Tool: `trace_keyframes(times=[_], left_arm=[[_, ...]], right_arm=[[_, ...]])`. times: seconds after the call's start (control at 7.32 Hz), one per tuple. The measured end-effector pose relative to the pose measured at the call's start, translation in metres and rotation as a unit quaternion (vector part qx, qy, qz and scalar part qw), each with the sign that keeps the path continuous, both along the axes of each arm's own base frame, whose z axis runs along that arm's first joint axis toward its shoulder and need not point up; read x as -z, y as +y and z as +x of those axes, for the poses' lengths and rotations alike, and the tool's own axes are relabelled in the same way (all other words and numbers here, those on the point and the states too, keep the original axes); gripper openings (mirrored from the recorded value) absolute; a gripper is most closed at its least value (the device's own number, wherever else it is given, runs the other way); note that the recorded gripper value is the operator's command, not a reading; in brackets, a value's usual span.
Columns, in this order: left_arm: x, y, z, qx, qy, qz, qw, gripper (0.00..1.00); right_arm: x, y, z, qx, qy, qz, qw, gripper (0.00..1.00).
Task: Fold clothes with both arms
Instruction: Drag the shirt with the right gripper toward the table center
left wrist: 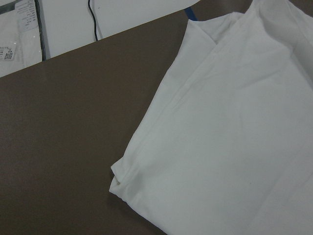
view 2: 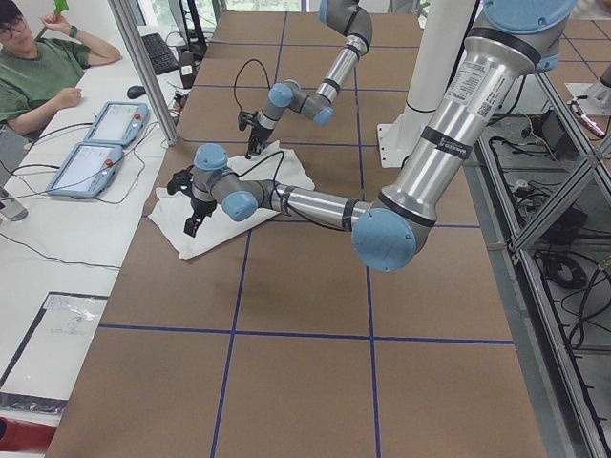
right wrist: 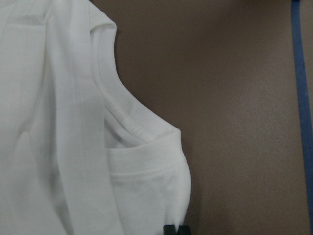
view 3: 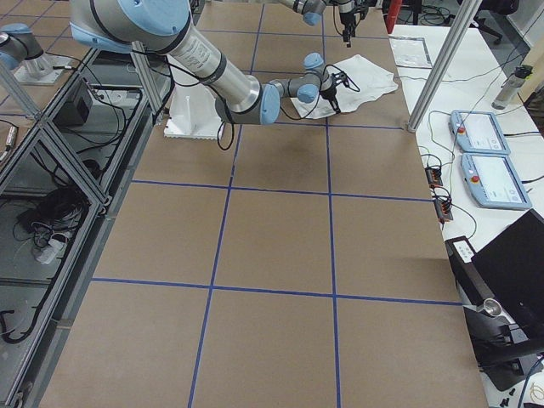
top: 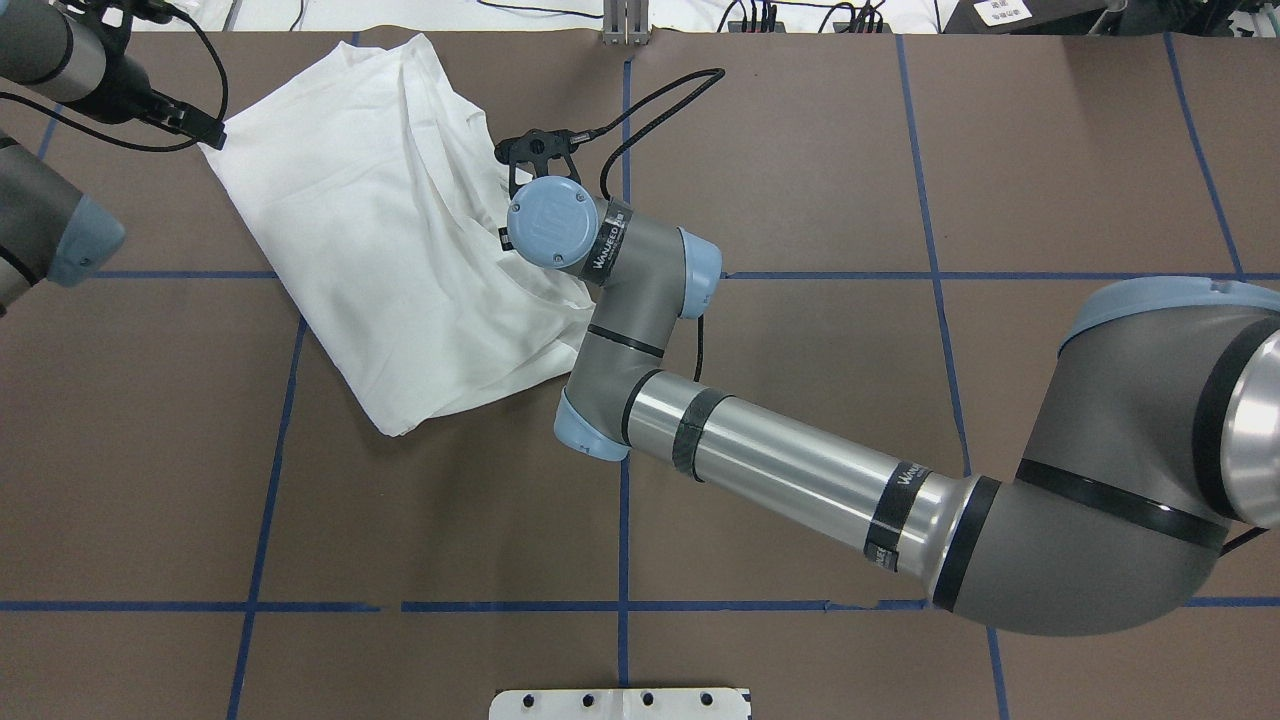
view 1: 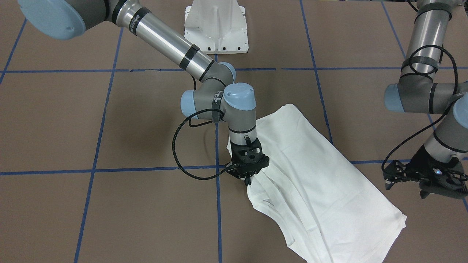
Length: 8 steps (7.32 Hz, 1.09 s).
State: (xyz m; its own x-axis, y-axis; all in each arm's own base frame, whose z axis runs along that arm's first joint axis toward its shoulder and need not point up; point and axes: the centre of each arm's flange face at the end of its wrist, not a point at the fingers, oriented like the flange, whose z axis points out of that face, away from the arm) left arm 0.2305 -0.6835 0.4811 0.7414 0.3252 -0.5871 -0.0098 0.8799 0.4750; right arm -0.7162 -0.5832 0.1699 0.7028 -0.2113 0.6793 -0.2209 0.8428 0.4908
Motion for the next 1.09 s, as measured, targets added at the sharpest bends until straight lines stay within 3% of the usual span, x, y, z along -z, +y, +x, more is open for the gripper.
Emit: trace_keyframes(times=[0.55,1.09], left_arm=[[0.001,0.000,0.000,0.000,0.001,0.000,1.0000,1.00],[0.003,0.000,0.000,0.001,0.002,0.001,1.0000,1.00]], right_arm=[[0.033,0.002,0.030,0.023,0.002,0.004,0.9997,0.00],[-0.034,0.036,0.117,0.054,0.007,0.013,0.9985,0.00]])
